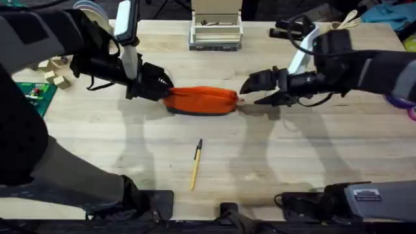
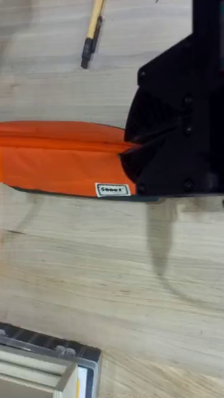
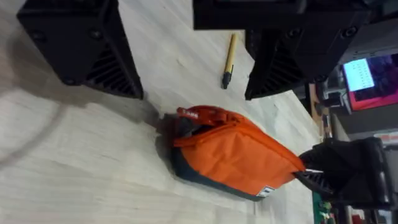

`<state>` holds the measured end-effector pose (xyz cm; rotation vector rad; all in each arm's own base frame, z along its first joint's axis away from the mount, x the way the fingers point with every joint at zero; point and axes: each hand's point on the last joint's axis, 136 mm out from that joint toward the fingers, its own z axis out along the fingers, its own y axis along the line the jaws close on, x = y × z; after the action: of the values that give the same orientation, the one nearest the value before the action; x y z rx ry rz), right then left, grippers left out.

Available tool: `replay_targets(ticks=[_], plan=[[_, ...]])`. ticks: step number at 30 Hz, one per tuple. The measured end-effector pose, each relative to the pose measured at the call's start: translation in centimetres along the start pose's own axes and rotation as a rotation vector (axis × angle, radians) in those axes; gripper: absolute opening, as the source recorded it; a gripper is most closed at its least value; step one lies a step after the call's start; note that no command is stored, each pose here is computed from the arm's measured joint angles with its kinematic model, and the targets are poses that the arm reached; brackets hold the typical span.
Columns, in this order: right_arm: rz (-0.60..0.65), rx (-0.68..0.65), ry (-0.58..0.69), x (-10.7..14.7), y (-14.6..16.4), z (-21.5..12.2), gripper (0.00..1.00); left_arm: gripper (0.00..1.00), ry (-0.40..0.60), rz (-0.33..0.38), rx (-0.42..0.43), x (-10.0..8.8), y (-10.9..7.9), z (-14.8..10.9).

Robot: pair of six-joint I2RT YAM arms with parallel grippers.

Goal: Unzip the bag, pick up the pens from the table one at a time and place them inside, then zip the bag closed.

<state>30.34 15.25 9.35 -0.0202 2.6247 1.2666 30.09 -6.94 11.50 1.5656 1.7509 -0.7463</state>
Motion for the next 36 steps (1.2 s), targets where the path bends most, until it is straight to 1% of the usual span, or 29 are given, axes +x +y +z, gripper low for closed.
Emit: replay_targets(ticks=[5, 8, 9, 10, 13, 14, 18, 19, 26, 36], plan=[[0.014, -0.011, 0.039, 0.4, 0.1, 2.1, 0.996, 0.043, 0.0, 0.0, 0.0, 0.0, 0.0, 0.0], [0.007, -0.019, 0.045, 0.5, 0.5, 2.7, 0.996, 0.043, 0.0, 0.0, 0.0, 0.0, 0.0, 0.0], [-0.022, -0.036, 0.03, 0.0, 1.4, 3.3, 0.957, 0.043, 0.0, 0.0, 0.0, 0.0, 0.0, 0.0], [-0.027, -0.041, 0.024, -0.2, 1.6, 3.4, 0.917, 0.043, 0.0, 0.0, 0.0, 0.0, 0.0, 0.0], [-0.021, -0.045, 0.02, -0.3, 1.8, 3.5, 0.734, 0.043, 0.0, 0.0, 0.0, 0.0, 0.0, 0.0], [-0.007, -0.045, 0.021, -0.2, 1.8, 3.5, 0.541, 0.043, 0.0, 0.0, 0.0, 0.0, 0.0, 0.0], [0.005, -0.046, 0.024, -0.2, 1.8, 3.5, 0.243, 0.043, 0.0, 0.0, 0.0, 0.0, 0.0, 0.0], [0.017, -0.044, 0.029, 0.0, 1.8, 3.5, 0.042, 0.043, 0.0, 0.0, 0.0, 0.0, 0.0, 0.0], [0.017, -0.046, 0.029, 0.0, 1.8, 3.5, 0.032, 0.042, 0.0, 0.0, 0.0, 0.0, 0.0, 0.0], [0.002, -0.099, 0.036, 0.0, 2.7, 3.4, 0.032, 0.042, 0.001, -0.001, 0.0, 0.0, 0.0, 0.0]])
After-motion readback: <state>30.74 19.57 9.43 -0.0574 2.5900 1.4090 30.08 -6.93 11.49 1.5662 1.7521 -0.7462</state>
